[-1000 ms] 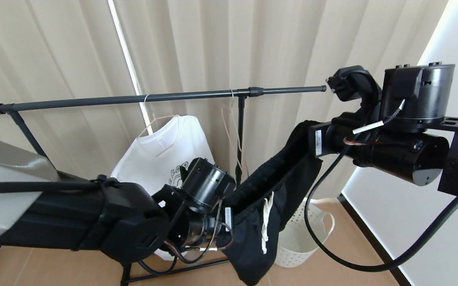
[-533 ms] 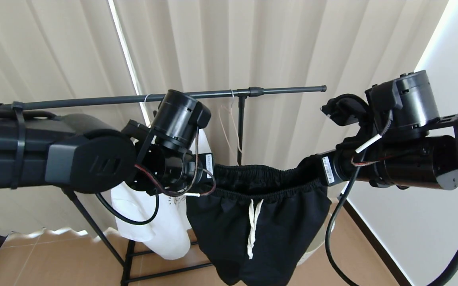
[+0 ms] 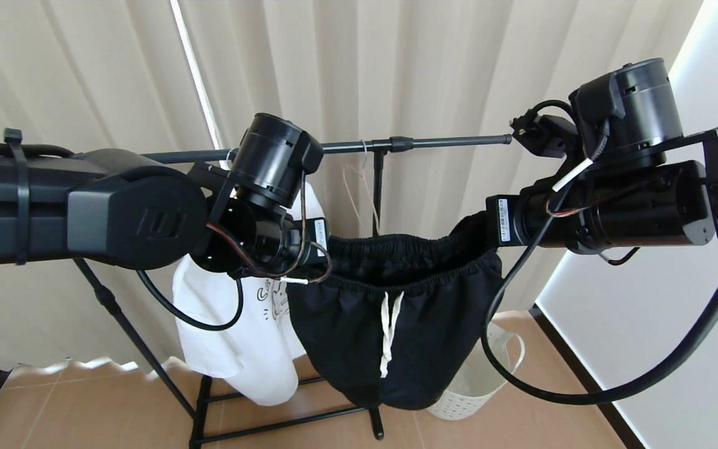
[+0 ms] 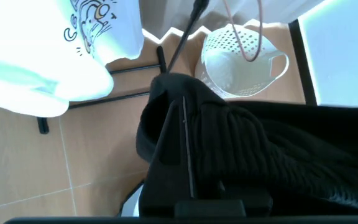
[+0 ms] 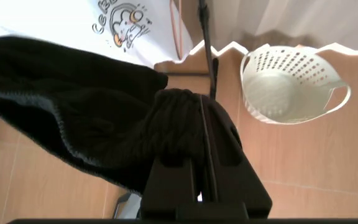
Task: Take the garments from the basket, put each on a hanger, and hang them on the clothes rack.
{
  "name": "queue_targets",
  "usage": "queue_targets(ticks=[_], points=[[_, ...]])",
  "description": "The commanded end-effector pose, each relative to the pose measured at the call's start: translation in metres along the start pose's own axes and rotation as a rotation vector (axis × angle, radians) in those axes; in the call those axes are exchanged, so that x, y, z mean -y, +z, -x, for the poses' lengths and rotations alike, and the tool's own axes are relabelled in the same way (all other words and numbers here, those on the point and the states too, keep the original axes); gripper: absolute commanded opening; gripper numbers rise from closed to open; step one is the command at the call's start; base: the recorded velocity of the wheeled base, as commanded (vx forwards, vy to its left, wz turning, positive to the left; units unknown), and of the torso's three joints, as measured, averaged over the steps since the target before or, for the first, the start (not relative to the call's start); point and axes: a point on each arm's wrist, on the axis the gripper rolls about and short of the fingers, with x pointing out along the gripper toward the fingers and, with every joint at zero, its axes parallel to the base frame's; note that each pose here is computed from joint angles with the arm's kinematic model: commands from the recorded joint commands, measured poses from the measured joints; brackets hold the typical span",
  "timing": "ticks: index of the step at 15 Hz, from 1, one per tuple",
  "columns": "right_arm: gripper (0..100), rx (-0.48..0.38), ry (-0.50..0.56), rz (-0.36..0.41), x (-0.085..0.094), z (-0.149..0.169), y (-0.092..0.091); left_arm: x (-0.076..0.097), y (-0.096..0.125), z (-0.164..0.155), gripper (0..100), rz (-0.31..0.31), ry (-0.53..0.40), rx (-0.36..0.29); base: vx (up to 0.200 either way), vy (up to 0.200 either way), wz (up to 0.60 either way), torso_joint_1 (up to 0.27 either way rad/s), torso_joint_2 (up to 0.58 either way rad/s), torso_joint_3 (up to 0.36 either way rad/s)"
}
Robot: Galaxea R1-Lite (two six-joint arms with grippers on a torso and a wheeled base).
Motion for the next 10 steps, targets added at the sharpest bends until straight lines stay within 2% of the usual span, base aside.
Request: queue_targets(ticks=[1, 6, 10], points=[[0, 0.013, -0.067, -0.013, 0.015, -0.012, 0.002, -0.012, 0.0, -0.001, 0, 0.012, 0.036, -0.005, 0.0, 0.0, 0.0, 0.0, 0.0, 0.0], [0, 0.052, -0.16, -0.007, 0.051, -0.015, 0.015, -0.049, 0.0, 0.003, 0, 0.057, 0.119, -0.011, 0.0, 0.0, 0.0, 0.0, 0.0, 0.0], [0, 0.06, -0.215, -0.009, 0.071, -0.025, 0.019, -0.072, -0.006, 0.005, 0, 0.078, 0.172, -0.033, 0.0, 0.0, 0.0, 0.0, 0.0, 0.0]])
